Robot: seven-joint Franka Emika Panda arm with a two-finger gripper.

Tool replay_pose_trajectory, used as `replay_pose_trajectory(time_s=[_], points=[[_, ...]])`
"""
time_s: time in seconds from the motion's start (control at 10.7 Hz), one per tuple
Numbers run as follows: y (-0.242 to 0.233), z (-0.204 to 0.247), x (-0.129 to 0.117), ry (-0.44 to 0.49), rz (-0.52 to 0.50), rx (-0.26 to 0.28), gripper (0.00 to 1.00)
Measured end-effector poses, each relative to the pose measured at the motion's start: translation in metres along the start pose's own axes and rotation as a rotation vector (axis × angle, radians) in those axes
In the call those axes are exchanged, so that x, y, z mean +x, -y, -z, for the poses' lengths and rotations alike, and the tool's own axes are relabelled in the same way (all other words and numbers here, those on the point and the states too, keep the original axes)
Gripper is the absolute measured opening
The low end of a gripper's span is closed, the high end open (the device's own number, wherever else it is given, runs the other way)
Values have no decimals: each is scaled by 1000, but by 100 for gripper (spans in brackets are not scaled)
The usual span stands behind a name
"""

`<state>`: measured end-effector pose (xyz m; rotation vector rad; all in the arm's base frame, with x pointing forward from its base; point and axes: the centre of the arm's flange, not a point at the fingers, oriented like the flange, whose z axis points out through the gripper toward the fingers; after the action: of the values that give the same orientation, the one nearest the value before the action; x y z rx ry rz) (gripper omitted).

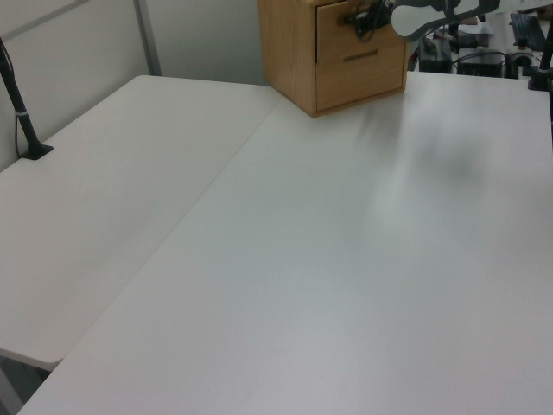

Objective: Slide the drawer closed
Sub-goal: 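Push the drawer front with the gripper, sliding it into the cabinet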

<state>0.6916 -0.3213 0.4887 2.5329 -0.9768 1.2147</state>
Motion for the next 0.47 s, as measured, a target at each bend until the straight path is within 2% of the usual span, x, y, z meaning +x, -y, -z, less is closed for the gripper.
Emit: replay_pose_trajectory(time_s=[0.47], points=[[-3, -8, 1, -49, 2, 7, 11]])
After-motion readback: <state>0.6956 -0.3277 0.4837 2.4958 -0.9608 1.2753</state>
